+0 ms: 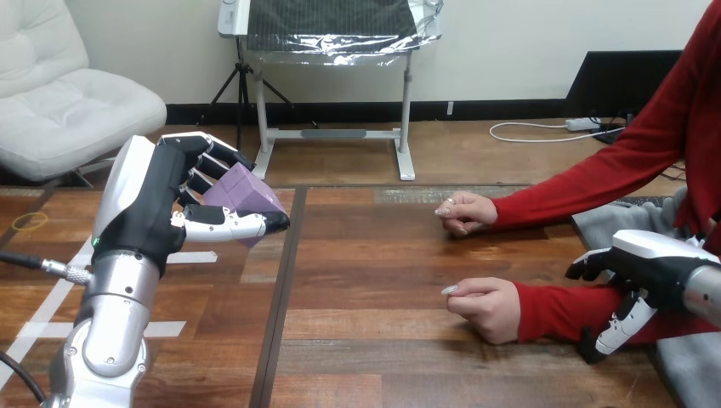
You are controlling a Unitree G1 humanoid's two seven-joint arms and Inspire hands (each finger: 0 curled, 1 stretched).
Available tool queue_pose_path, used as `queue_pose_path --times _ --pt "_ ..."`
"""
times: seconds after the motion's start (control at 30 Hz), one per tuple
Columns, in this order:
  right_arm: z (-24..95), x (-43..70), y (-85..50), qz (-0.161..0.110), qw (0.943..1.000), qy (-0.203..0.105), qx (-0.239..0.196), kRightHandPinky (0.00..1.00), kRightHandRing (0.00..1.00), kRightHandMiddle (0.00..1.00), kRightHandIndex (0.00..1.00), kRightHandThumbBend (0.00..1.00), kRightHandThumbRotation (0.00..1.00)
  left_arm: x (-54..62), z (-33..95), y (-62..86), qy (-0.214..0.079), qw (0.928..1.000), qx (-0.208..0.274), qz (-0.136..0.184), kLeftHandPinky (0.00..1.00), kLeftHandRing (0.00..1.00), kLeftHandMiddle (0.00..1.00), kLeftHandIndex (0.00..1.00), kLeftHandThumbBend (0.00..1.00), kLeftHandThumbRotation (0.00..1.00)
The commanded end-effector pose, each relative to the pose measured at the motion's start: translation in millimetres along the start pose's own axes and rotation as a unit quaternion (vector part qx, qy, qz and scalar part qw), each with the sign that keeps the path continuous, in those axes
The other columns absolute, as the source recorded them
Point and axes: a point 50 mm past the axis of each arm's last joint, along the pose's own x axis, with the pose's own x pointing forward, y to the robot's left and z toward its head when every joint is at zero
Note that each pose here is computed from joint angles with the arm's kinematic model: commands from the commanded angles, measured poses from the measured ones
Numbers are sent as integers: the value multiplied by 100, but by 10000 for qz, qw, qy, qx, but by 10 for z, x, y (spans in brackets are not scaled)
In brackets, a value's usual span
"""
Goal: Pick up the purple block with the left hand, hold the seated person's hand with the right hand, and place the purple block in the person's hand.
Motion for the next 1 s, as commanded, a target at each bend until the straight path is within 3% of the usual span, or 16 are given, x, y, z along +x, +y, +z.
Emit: queue_pose_path --times 0.0,0.4,0.57,0.97 --pt "226 123 16 39 9995 -258 -159 63 81 86 84 100 16 101 272 156 -602 9977 -64 309 24 30 36 41 76 0" --pt "304 174 104 13 9985 -319 -447 62 80 83 83 100 18 99 271 151 -609 9977 -76 274 26 31 36 42 76 0" --pt "330 198 137 1 9985 -298 -467 59 73 78 80 98 19 98 273 148 -606 9978 -74 262 25 31 36 41 76 0" --pt "388 248 238 150 9969 -296 -709 57 71 76 76 92 21 95 273 142 -551 9981 -107 244 24 29 35 42 76 0"
